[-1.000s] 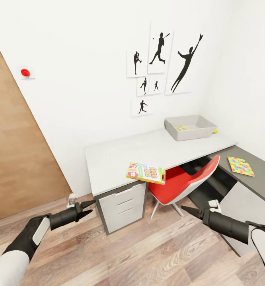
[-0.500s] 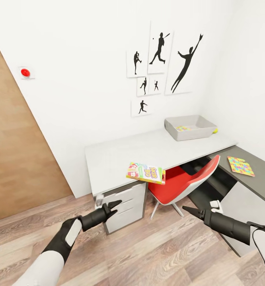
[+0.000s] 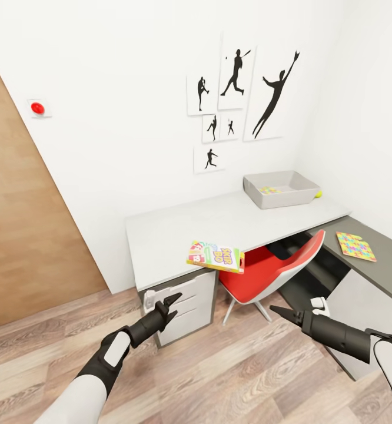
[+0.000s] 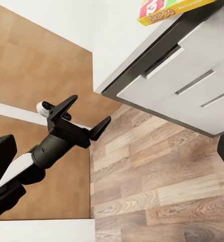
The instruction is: Put all the toys in the child's room - the three board games (two on the bed and one on the table), the two jigsaw puzzles on the table, and the tennis ball on the table - inside the toy box on the table in the child's room.
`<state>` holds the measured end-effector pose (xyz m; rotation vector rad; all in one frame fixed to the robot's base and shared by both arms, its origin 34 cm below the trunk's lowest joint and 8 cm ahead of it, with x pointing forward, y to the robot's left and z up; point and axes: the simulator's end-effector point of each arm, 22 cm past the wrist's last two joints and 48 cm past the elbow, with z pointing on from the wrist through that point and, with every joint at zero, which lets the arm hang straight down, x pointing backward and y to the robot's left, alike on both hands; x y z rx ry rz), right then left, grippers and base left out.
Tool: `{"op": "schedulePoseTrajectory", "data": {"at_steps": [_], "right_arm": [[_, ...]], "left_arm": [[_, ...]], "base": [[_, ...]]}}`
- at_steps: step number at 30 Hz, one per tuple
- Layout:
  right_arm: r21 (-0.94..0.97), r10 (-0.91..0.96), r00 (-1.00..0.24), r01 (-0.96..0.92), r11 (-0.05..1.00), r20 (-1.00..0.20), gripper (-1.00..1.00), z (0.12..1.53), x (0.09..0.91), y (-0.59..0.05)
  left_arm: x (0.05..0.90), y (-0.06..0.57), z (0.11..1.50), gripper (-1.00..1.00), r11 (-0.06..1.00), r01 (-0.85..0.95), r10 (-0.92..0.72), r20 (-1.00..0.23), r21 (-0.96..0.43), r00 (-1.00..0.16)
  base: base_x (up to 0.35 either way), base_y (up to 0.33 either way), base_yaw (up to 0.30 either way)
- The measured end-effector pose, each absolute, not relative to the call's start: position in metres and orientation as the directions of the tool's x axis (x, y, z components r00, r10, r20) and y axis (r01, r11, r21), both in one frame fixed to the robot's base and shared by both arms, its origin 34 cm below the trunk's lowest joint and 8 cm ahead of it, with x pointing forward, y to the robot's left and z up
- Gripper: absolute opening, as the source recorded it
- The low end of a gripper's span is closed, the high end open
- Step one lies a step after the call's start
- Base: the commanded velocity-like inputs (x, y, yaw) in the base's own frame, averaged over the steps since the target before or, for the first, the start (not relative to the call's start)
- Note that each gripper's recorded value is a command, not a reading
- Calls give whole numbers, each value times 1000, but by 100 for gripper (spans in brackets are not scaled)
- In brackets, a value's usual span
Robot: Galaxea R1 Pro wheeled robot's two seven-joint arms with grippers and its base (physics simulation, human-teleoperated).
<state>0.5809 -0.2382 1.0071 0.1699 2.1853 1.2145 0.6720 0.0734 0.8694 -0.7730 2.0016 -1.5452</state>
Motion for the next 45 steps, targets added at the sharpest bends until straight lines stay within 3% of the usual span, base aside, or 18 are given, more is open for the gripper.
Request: {"op": "schedulePoseTrajectory", "data": {"at_steps": [24, 45], "right_arm": [[804, 396, -793, -186, 565, -462, 100, 1010, 580, -237], [802, 395, -793, -186, 567, -464, 100, 1010, 580, -235]], "left_arm": [[676, 76, 878, 100, 185, -120, -707, -47, -975, -706], [680, 78, 878, 100, 205, -107, -717, -75, -973, -693]], "base": [[-1, -48, -24], [100, -53, 97]]}}
